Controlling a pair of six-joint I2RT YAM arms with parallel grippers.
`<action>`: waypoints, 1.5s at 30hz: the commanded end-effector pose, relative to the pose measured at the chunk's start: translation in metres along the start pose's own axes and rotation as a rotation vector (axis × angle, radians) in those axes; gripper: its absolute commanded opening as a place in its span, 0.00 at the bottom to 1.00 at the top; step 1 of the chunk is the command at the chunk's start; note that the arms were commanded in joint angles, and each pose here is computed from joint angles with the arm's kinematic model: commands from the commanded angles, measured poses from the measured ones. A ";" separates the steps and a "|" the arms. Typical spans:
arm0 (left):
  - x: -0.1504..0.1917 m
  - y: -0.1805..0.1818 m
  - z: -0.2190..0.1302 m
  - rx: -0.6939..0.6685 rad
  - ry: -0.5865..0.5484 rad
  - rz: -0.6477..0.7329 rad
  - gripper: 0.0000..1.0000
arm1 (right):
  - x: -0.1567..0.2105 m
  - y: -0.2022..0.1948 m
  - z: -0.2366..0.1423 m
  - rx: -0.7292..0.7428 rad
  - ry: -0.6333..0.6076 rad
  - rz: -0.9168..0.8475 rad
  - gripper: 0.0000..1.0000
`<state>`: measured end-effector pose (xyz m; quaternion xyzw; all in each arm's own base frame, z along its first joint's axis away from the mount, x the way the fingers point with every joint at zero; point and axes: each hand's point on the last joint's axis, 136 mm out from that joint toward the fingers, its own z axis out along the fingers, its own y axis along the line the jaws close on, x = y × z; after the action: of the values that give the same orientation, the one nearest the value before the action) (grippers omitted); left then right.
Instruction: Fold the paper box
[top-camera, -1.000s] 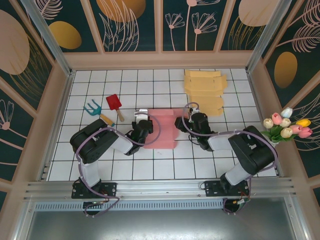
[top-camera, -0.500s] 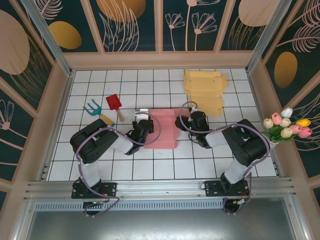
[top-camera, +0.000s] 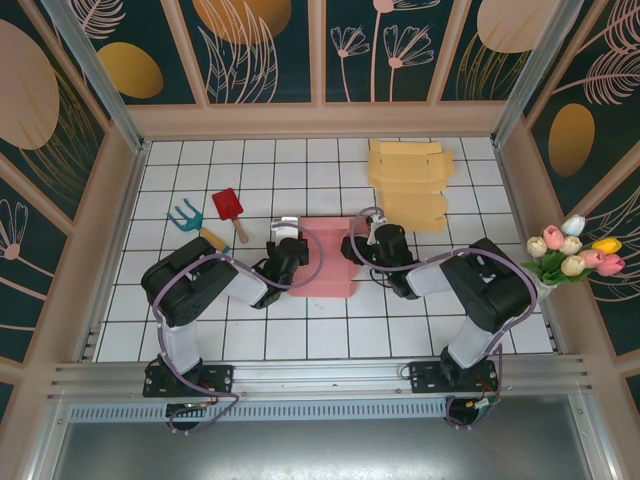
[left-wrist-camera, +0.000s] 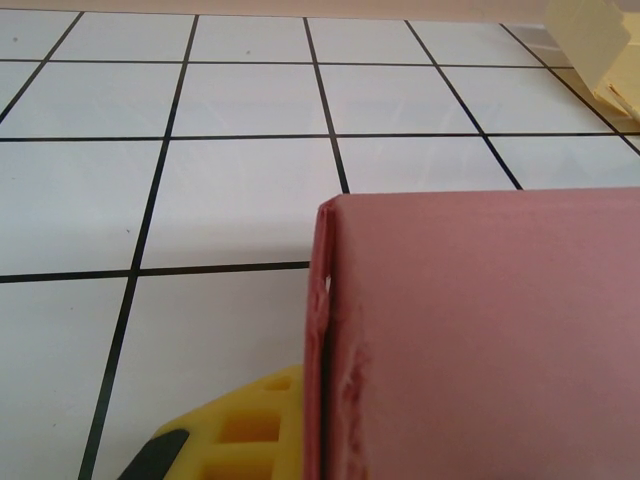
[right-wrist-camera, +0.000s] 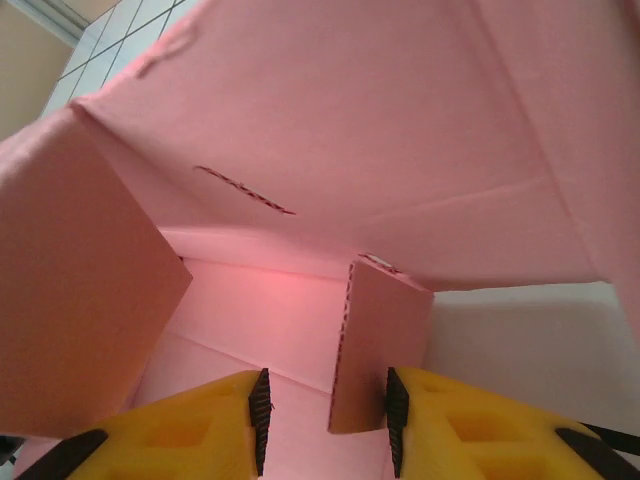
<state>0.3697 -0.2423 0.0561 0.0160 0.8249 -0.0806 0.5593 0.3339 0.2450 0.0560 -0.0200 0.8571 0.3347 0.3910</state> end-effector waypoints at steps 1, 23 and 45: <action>0.010 -0.004 0.005 0.016 0.031 -0.013 0.00 | -0.008 0.017 0.006 -0.059 -0.026 -0.025 0.39; 0.000 0.006 -0.002 -0.015 -0.012 0.057 0.00 | -0.006 0.023 -0.059 0.140 0.123 -0.272 0.43; 0.002 0.015 -0.026 0.035 -0.027 0.125 0.00 | -0.088 -0.001 -0.092 0.206 0.246 -1.240 0.46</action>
<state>0.3486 -0.2236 0.0570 0.0661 0.8184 -0.0577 0.5679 0.3409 0.1709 0.1779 -0.4162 0.7863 -0.0289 0.4557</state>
